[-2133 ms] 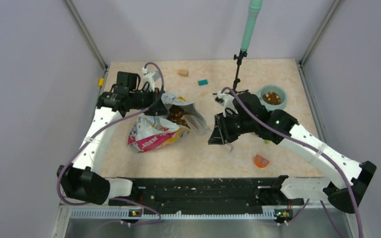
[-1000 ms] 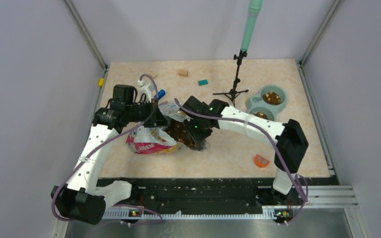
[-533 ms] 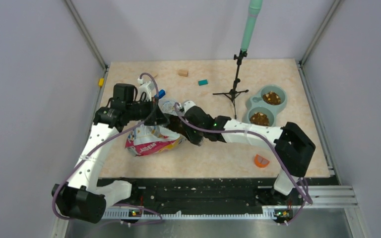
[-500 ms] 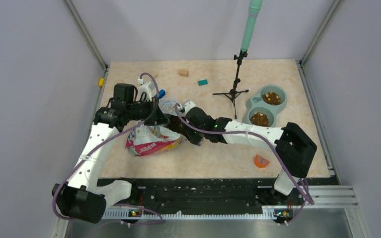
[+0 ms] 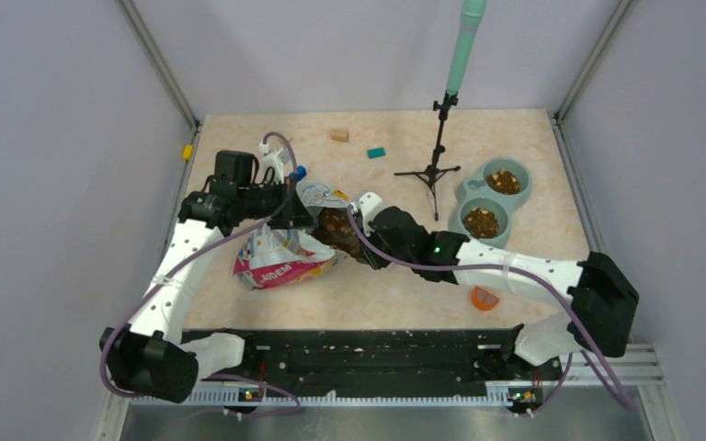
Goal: Serve the pet food
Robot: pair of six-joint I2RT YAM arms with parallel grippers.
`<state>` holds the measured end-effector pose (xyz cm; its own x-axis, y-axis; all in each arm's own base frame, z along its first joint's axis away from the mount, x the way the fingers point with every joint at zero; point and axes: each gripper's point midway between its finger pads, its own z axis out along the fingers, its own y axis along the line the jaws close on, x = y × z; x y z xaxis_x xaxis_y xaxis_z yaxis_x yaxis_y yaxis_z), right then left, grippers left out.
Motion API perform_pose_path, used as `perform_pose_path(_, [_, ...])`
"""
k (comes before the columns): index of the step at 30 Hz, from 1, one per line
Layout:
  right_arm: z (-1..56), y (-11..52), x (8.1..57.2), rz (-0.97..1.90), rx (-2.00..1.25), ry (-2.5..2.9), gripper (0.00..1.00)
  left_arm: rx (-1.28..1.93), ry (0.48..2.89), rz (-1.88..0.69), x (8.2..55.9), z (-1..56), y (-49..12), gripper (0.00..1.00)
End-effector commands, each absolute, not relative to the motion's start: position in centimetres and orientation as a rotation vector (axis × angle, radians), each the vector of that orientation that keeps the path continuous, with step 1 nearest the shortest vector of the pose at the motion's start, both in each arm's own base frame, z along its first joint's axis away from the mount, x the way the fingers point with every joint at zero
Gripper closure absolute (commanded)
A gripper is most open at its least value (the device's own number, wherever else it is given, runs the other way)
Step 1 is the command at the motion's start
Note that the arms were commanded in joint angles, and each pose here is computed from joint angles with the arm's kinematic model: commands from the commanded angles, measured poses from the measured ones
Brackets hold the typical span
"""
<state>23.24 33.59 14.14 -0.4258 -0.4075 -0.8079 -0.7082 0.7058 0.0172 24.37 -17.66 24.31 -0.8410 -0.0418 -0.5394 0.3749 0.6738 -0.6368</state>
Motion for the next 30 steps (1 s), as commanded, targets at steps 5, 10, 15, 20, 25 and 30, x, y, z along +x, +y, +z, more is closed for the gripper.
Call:
perform_pose_path(5, [17.9,30.4,21.4,0.438,-0.884,2.000,1.00,0.307,2.178,-1.123,26.6,28.8,-19.1,1.00])
perform_pose_path(10, [18.3,29.0,20.4,0.434,-0.897,2.011,1.00,0.287,2.179,-1.111,27.1,28.7,-19.1,1.00])
perform_pose_path(15, [18.4,28.1,19.8,0.436,-0.890,2.020,1.00,0.272,2.167,-1.118,27.5,28.9,-19.2,1.00])
perform_pose_path(20, [18.2,28.1,20.0,0.428,-0.874,2.003,1.00,0.272,2.164,-1.124,27.4,29.0,-19.2,1.00])
perform_pose_path(25, [18.0,28.5,20.0,0.404,-0.886,2.014,1.00,0.283,2.176,-1.109,26.9,28.9,-19.0,1.00])
perform_pose_path(30, [19.2,29.7,20.6,0.457,-0.839,1.926,1.00,0.276,2.174,-1.101,27.0,29.0,-18.9,1.00])
